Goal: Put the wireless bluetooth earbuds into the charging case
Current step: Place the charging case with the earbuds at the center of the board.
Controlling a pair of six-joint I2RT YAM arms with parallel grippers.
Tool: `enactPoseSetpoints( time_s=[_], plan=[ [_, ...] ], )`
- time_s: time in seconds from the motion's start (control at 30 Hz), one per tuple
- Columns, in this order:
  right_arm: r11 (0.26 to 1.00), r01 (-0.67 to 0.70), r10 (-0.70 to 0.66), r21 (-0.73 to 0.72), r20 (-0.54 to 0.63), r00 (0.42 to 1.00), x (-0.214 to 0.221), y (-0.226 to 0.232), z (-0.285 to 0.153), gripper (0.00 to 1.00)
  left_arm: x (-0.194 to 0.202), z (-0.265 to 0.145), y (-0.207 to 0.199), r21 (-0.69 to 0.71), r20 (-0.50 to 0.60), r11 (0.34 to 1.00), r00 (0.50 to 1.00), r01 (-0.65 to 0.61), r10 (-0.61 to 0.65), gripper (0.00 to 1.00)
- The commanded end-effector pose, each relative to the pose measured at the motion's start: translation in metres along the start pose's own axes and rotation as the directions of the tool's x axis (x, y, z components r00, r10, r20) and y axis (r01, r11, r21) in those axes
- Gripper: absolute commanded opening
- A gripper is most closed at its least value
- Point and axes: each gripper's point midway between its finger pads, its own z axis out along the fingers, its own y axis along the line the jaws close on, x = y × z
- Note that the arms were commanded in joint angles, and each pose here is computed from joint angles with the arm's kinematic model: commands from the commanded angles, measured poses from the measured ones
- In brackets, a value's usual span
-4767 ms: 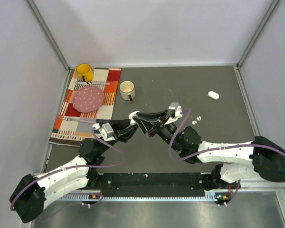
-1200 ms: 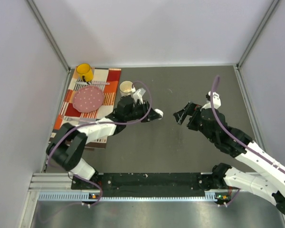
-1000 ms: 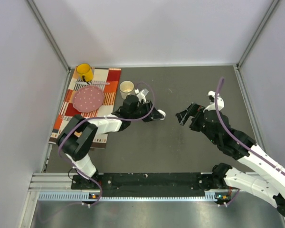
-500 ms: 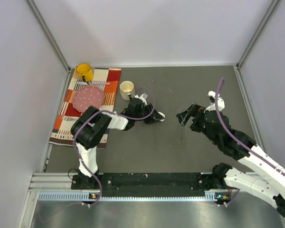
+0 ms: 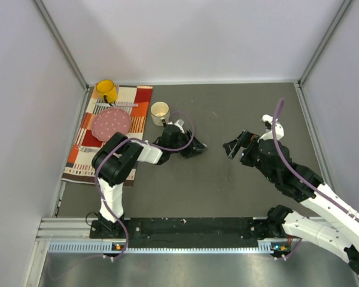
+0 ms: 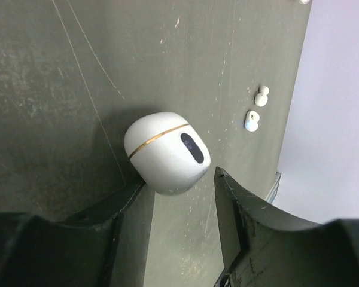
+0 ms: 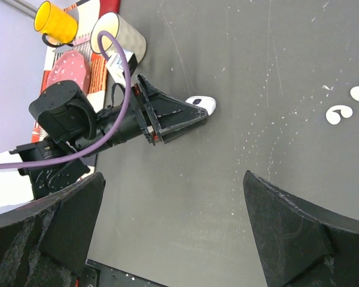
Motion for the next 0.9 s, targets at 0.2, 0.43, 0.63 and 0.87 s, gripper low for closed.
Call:
enactPoseSetpoints(
  time_s=[0.2, 0.43, 0.63, 0.87],
  plan=[
    [1.000, -0.005, 0.005, -0.008, 0.021, 1.000, -0.006, -0.001, -0.004, 0.99, -0.003, -0.011, 0.000, 0.000, 0.034, 0.999, 0.999, -0.033, 0.033, 0.50],
    [1.000, -0.010, 0.011, -0.002, 0.020, 1.000, -0.005, -0.002, -0.003, 0.99, 0.007, -0.024, 0.006, -0.014, 0.020, 0.998, 0.998, -0.057, 0.057, 0.50],
    [1.000, -0.002, 0.002, 0.013, 0.013, 1.000, -0.003, -0.004, 0.000, 0.99, 0.012, -0.044, 0.012, -0.035, 0.039, 0.994, 0.994, -0.105, 0.106, 0.50],
    [0.998, 0.003, -0.004, 0.063, 0.015, 1.000, -0.009, -0.015, 0.008, 0.99, 0.005, -0.078, -0.005, -0.046, 0.101, 0.974, 0.969, -0.220, 0.224, 0.51]
  ],
)
